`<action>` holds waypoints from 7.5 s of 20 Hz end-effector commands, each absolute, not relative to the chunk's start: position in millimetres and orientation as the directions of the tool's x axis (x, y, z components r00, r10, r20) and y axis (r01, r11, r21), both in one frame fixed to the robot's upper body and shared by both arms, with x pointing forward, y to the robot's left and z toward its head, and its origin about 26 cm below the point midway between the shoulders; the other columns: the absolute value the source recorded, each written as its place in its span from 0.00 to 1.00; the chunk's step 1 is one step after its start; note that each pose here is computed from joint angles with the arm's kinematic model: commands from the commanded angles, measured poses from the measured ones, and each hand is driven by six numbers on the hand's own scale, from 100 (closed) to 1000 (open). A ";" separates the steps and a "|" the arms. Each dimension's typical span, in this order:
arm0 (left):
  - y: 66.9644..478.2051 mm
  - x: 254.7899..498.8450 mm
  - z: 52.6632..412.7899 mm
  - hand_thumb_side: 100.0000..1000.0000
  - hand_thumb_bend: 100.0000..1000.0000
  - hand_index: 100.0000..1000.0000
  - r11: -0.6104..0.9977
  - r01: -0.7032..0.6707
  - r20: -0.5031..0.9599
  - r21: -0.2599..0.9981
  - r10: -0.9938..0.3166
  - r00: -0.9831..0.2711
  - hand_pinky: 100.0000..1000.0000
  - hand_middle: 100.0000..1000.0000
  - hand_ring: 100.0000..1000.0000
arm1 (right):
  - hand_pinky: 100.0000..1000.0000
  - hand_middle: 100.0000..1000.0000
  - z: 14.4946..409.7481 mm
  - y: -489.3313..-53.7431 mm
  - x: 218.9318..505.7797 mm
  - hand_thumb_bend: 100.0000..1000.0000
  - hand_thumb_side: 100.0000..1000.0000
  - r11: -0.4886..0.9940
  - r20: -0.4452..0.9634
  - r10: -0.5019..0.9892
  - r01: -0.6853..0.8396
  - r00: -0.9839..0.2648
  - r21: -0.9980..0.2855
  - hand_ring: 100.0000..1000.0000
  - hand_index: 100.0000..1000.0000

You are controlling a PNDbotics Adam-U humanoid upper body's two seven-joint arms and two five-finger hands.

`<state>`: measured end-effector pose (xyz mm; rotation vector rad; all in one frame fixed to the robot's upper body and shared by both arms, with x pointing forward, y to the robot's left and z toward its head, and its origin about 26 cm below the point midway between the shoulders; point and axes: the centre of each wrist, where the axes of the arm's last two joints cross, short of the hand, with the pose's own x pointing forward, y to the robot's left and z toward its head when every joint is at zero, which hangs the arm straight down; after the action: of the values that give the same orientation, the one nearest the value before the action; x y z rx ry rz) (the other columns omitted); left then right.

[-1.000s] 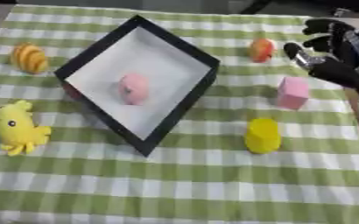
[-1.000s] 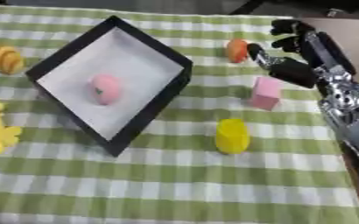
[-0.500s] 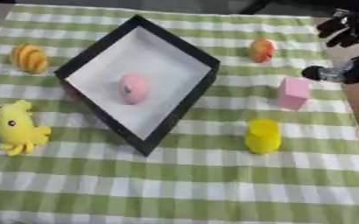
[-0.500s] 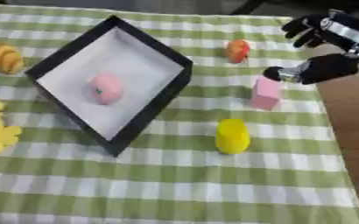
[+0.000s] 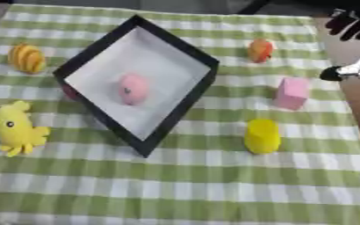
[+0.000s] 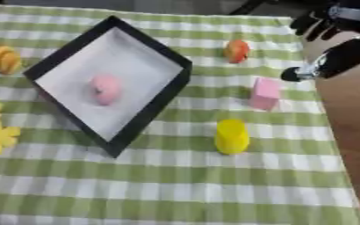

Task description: Pick up objects on the table and place them in the box.

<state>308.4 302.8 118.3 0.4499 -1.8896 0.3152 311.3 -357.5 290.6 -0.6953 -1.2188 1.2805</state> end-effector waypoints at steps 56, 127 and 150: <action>298.9 309.8 126.9 0.76 0.24 0.83 0.903 -0.429 0.929 -0.006 -0.154 -0.338 0.76 0.70 0.76 | 0.80 0.56 194.8 -356.3 389.0 0.37 0.06 0.121 0.153 0.988 -0.476 -0.029 -0.871 0.72 0.68; 297.8 315.0 150.9 0.74 0.26 0.83 0.897 -0.440 0.898 -0.028 -0.171 -0.406 0.77 0.71 0.79 | 0.87 0.83 280.5 -106.6 451.0 0.55 0.19 -0.322 -0.095 0.775 -0.262 -0.624 -0.910 0.85 0.91; 307.2 311.3 147.3 0.74 0.26 0.83 0.882 -0.472 0.901 -0.001 -0.204 -0.383 0.77 0.71 0.80 | 0.85 0.79 353.5 -217.3 293.6 0.55 0.22 -0.234 -0.101 0.805 -0.157 -0.585 -0.959 0.81 0.87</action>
<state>312.3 302.6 136.4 0.4720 -1.9371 0.3242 309.5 -211.7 337.3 -0.7464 -1.3467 1.8814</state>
